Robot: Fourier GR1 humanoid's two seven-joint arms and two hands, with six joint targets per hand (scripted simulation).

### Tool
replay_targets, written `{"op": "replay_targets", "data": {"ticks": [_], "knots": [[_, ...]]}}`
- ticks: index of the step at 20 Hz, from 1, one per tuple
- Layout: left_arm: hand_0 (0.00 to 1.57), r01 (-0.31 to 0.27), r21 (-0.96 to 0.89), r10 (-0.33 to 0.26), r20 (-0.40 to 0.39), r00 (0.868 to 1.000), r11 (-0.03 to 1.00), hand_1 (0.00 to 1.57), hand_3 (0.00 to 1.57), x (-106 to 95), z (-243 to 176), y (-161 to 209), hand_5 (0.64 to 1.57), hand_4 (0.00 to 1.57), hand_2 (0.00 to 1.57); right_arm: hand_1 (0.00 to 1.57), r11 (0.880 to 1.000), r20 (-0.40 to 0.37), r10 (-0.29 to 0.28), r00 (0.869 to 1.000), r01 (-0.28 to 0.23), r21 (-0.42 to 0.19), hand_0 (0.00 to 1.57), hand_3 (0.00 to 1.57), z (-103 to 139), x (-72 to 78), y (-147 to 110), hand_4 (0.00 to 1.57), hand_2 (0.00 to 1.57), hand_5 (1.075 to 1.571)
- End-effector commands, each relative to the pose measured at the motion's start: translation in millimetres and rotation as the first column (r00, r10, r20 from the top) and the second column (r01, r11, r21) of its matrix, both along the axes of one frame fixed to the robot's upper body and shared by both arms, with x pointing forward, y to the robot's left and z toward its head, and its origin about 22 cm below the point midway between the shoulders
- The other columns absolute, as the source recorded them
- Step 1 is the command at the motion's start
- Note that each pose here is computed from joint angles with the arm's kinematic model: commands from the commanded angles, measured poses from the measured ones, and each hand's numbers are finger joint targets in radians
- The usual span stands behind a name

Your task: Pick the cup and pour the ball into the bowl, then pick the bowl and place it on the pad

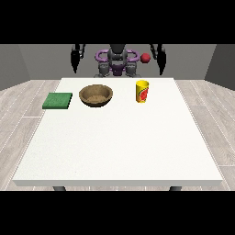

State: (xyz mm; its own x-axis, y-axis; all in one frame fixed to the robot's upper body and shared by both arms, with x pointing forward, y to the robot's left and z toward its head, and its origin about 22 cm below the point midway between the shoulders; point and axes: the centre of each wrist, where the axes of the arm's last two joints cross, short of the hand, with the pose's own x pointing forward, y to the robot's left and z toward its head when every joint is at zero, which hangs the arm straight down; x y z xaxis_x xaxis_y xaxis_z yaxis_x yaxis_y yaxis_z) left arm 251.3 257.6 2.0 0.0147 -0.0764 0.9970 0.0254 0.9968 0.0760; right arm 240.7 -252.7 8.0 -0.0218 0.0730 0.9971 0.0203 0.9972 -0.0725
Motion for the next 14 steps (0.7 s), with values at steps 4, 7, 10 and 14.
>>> {"op": "replay_targets", "data": {"ticks": [4, 7, 10, 14], "knots": [[0.00, -0.006, 0.033, 0.005, 0.025, 1.000, 0.999, 0.00, 0.00, 2, 27, 10, 1.566, 0.66, 0.00, 0.00, 1.000, 0.013, 0.000, 1.000, 0.001, -0.031, 0.00, 0.00, 25, 0.4, -9, 0.87, 0.00, 1.533], [0.00, -0.033, -0.189, 0.012, -0.111, 0.994, 0.981, 0.00, 0.00, -5, 28, -16, 1.566, 0.66, 0.00, 0.00, 0.991, -0.150, -0.034, 0.988, 0.053, 0.124, 0.00, 0.00, 18, -17.5, -9, 0.87, 0.00, 1.533], [0.00, -0.033, -0.209, -0.018, -0.237, 0.971, 0.977, 0.00, 0.00, -14, 42, -32, 1.564, 0.63, 0.00, 0.00, 0.989, -0.284, -0.071, 0.956, 0.104, 0.104, 0.00, 0.00, 22, -28.7, -11, 0.86, 0.00, 1.530], [0.00, -0.061, -0.197, 0.025, -0.179, 0.983, 0.978, 0.00, 0.00, -20, 70, -45, 1.563, 0.60, 0.00, 0.00, 0.991, -0.222, -0.056, 0.973, 0.081, 0.109, 0.00, 0.00, 72, -25.9, -3, 0.82, 0.00, 1.528]]}}
